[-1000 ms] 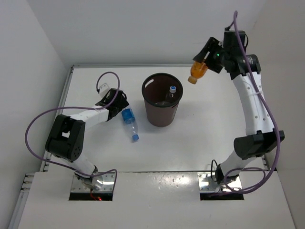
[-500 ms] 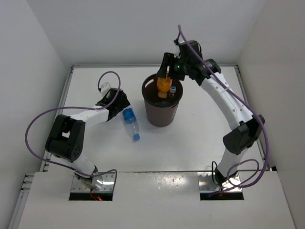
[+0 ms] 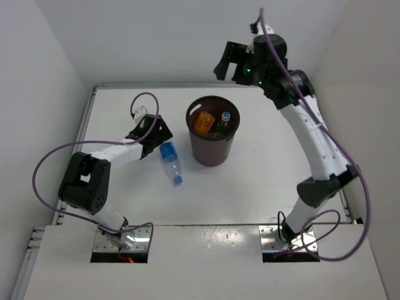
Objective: Put the plastic bottles in the bin
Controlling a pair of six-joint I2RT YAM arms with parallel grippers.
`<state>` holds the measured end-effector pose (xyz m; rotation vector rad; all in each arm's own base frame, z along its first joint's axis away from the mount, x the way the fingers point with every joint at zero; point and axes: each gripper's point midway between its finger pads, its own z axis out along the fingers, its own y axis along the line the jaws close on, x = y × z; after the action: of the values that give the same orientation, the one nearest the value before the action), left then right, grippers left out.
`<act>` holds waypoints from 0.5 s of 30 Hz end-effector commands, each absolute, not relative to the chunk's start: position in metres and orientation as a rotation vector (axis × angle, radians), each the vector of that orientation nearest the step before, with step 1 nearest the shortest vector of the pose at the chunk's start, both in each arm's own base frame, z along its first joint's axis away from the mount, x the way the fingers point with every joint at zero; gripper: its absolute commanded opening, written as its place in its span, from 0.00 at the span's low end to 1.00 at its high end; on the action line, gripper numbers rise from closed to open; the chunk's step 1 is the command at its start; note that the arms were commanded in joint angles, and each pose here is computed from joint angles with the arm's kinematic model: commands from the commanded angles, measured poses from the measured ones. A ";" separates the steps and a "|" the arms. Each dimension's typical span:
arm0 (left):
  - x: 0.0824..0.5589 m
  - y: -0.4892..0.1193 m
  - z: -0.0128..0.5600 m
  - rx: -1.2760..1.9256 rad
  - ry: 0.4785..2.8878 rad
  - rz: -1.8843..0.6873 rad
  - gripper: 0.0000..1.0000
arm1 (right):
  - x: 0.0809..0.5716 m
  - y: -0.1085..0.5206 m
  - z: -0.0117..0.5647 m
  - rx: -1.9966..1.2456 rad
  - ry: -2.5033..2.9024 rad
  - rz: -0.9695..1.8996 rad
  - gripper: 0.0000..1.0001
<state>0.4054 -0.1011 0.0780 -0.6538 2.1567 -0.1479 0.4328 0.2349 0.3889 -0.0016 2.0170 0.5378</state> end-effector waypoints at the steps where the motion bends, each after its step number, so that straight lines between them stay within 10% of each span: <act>1: 0.415 -0.112 0.112 -0.623 2.078 -0.227 1.00 | 0.418 0.179 0.429 0.155 1.873 0.376 1.00; 15: 0.373 -0.149 0.066 -0.542 2.233 -0.359 1.00 | 0.405 0.162 0.388 0.229 1.961 0.359 1.00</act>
<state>0.3786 -0.1362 0.0731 -0.5181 2.2140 -0.2786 0.4037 0.1667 0.3763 0.1878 2.0020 0.3419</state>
